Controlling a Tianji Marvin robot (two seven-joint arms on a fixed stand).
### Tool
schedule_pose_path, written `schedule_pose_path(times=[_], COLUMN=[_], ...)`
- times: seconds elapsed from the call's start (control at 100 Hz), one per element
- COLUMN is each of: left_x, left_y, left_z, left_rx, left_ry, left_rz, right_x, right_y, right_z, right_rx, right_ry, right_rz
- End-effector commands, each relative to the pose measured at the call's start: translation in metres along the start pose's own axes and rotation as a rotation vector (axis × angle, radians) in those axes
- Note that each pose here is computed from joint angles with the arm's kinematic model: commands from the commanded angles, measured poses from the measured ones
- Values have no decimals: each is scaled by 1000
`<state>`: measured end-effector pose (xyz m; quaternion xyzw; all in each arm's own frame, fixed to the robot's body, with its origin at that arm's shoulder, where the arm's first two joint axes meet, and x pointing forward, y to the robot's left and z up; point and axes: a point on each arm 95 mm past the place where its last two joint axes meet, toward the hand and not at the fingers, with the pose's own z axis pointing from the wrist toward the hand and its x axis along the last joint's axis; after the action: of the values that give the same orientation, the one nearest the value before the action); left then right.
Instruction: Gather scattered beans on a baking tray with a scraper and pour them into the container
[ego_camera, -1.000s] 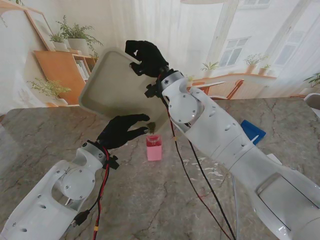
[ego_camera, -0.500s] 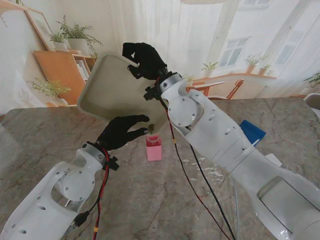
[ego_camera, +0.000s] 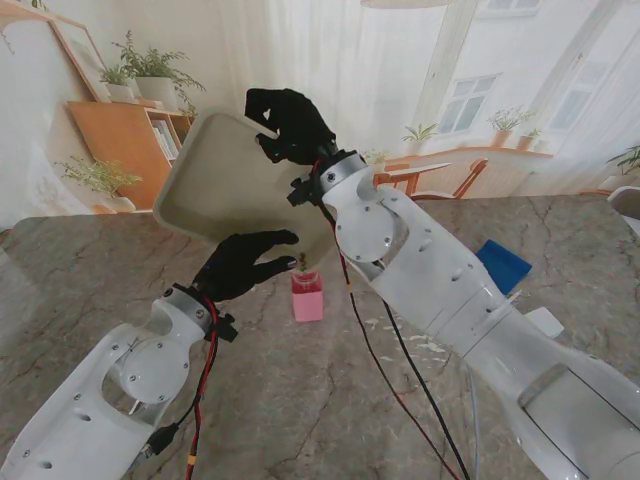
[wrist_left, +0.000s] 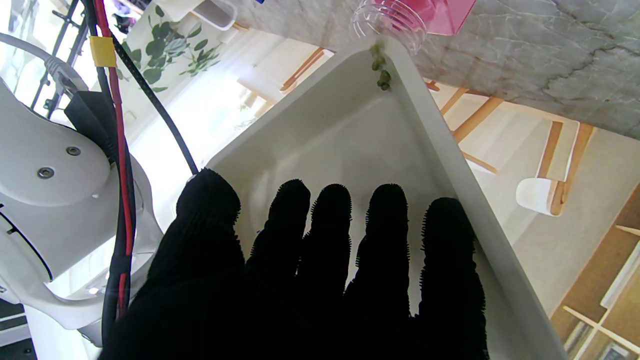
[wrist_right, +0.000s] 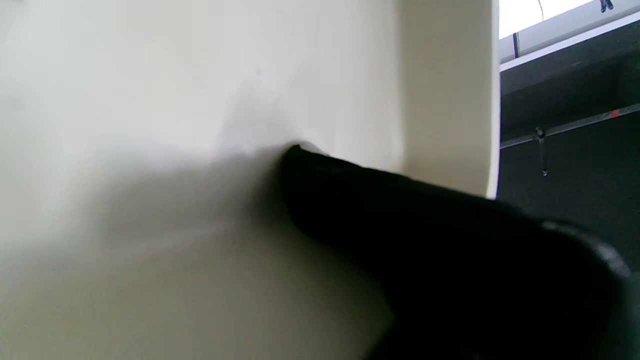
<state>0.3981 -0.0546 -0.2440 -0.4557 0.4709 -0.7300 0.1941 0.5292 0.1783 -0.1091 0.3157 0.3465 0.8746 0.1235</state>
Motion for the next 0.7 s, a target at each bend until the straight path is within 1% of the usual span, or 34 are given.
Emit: schedule_pose_path(times=[0.0, 0.46, 0.69], left_x=[0, 0, 1], left_y=[3, 3, 1], left_z=[-1, -2, -2], left_rx=[-1, 6, 20], left_ry=[-5, -5, -6], left_rz=[-6, -3, 3], right_x=[6, 13, 14], right_y=[2, 5, 10], right_z=[1, 3, 6], right_rx=[-6, -18, -36], right_ry=[19, 49, 35], right_rz=[-2, -37, -51])
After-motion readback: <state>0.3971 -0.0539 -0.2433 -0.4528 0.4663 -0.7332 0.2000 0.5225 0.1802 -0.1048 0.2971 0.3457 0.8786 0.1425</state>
